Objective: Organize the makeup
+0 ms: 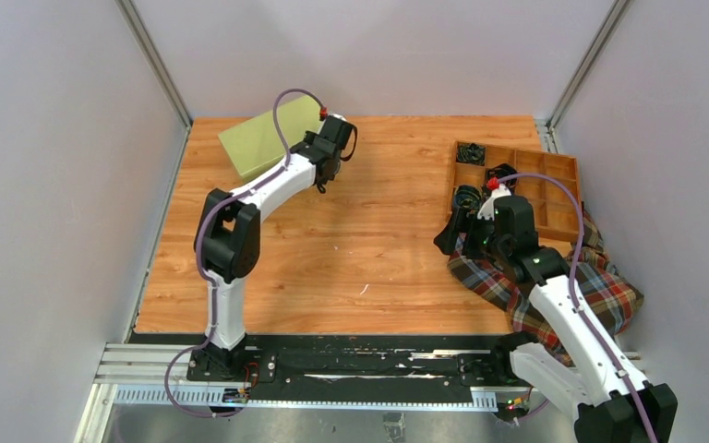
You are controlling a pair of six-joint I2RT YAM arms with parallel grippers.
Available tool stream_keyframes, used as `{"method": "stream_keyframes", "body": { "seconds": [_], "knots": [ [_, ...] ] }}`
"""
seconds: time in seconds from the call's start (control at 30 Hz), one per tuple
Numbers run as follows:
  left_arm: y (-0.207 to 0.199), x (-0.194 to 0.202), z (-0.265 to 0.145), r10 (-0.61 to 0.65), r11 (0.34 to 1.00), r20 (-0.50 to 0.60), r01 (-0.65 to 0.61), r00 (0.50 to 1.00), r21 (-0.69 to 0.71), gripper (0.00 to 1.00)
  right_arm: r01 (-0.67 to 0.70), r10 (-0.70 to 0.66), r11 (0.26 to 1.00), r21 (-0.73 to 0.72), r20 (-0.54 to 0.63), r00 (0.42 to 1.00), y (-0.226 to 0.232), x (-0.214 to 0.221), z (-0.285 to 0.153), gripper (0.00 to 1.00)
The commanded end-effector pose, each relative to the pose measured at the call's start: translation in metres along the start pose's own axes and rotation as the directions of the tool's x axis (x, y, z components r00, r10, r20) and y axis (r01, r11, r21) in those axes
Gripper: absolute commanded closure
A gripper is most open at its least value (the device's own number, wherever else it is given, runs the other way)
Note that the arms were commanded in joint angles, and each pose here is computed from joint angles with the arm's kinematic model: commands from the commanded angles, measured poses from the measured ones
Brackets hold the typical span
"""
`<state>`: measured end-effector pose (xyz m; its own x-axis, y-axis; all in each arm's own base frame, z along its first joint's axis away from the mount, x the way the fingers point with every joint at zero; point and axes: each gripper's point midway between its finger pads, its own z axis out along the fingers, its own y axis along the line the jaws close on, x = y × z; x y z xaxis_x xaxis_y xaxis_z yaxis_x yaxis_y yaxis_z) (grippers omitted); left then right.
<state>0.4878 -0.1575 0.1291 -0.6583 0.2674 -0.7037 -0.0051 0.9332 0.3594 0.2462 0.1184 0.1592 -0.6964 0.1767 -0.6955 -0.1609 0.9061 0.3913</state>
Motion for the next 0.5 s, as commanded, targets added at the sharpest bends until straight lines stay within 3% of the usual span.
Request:
{"method": "stream_keyframes", "body": {
  "seconds": [0.0, 0.13, 0.27, 0.37, 0.47],
  "knots": [
    [0.009, -0.033, -0.054, -0.041, 0.994, 0.096, 0.031, 0.995, 0.105, 0.44, 0.004, -0.004, 0.999, 0.035, 0.011, 1.0, -0.009, -0.001, -0.001, 0.18],
    [-0.003, -0.034, -0.107, -0.084, 0.956, 0.143, 0.04, 0.986, 0.29, 0.41, 0.001, -0.002, 0.999, 0.034, 0.006, 1.0, -0.009, -0.003, 0.003, 0.18],
    [-0.03, -0.004, -0.159, -0.066, 0.822, 0.099, -0.002, 0.993, 0.569, 0.32, -0.003, 0.002, 0.999, 0.033, 0.037, 0.999, -0.004, -0.018, -0.002, 0.18],
    [-0.024, 0.024, -0.184, -0.091, 0.78, 0.064, 0.032, 0.994, 0.625, 0.23, 0.03, -0.034, 0.999, 0.04, 0.09, 0.995, 0.003, -0.042, -0.015, 0.16],
    [-0.015, 0.054, -0.205, -0.127, 0.747, 0.026, 0.079, 0.992, 0.66, 0.08, 0.045, -0.056, 0.994, 0.099, 0.121, 0.991, 0.006, -0.073, -0.035, 0.1]
  ]
}}
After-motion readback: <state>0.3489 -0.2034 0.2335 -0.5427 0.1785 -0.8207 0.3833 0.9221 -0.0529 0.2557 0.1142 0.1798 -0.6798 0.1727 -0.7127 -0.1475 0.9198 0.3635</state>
